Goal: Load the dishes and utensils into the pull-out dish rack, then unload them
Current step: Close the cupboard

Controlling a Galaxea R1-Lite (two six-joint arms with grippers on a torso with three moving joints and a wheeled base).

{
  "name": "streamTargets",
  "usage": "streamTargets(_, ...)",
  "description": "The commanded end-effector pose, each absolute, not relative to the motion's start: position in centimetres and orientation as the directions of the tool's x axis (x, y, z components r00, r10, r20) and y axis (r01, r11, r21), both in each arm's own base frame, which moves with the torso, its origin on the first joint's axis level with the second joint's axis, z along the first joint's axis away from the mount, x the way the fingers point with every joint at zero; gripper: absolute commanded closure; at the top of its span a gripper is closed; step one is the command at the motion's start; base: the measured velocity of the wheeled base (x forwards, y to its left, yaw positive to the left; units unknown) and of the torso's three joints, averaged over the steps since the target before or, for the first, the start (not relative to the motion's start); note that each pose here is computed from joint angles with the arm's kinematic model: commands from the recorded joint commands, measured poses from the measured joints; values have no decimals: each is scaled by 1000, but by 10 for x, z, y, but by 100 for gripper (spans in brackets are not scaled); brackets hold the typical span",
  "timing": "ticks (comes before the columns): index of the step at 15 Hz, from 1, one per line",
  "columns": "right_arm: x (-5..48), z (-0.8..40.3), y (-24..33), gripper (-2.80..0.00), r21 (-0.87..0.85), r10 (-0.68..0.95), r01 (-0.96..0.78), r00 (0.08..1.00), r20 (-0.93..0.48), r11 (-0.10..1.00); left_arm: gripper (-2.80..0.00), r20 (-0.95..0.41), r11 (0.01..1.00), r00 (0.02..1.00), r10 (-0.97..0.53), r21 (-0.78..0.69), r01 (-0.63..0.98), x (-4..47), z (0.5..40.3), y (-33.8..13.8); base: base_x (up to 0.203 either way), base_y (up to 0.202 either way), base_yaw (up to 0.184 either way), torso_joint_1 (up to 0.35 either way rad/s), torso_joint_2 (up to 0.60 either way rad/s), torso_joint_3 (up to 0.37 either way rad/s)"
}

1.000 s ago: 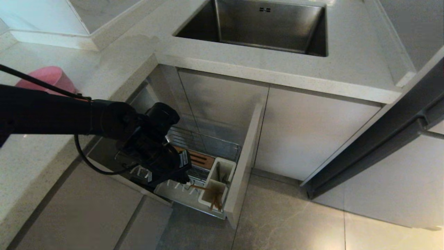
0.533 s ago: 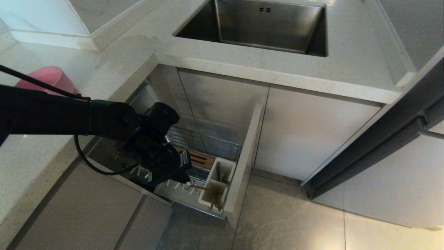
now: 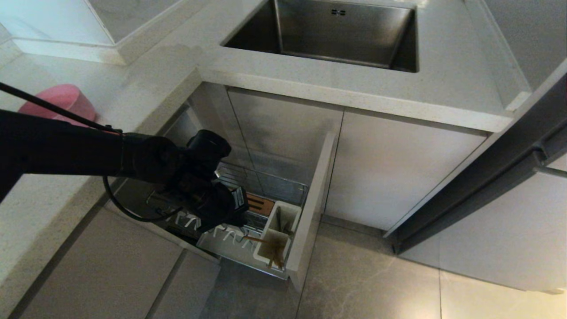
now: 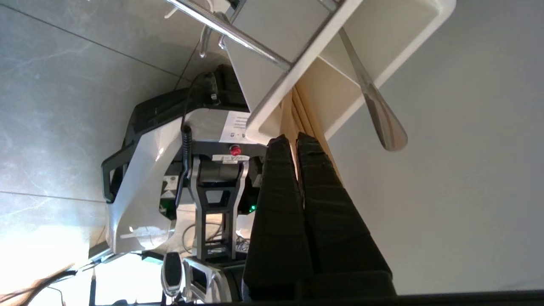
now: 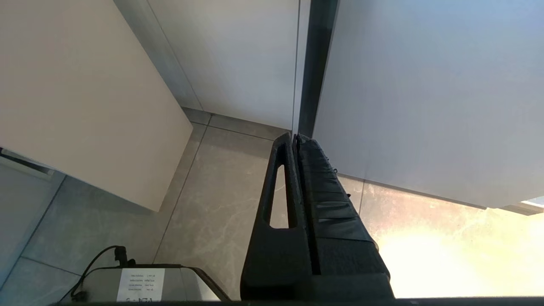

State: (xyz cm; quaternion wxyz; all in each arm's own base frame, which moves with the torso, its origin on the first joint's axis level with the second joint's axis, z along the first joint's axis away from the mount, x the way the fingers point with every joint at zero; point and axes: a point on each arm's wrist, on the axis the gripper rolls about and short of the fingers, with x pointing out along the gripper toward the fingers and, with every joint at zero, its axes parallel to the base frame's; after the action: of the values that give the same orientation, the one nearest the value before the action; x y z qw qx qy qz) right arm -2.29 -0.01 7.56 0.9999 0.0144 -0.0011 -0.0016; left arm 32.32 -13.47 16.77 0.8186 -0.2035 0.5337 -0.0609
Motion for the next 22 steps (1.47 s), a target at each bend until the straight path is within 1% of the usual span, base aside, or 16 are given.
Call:
streamTargets(1,-23,76,0,0,29,-3,3,1000,3,1000,-280,-854,910,414,-314,-395,-125,327,160,-137,0,0,0,0,0,0)
streamTargets(5,-23,76,0,0,29,-3,3,1000,3,1000,-280,-857,911,409,-313,-393,-127,332,151,-139,0,0,0,0,0,0)
streamTargets(13,-23,76,0,0,29,-3,3,1000,3,1000,-280,-849,908,421,-319,-401,-121,331,153,-140,0,0,0,0,0,0)
streamTargets(22,-23,76,0,0,29,-3,3,1000,3,1000,-280,-863,906,379,-334,-404,-122,321,151,-151,0,0,0,0,0,0)
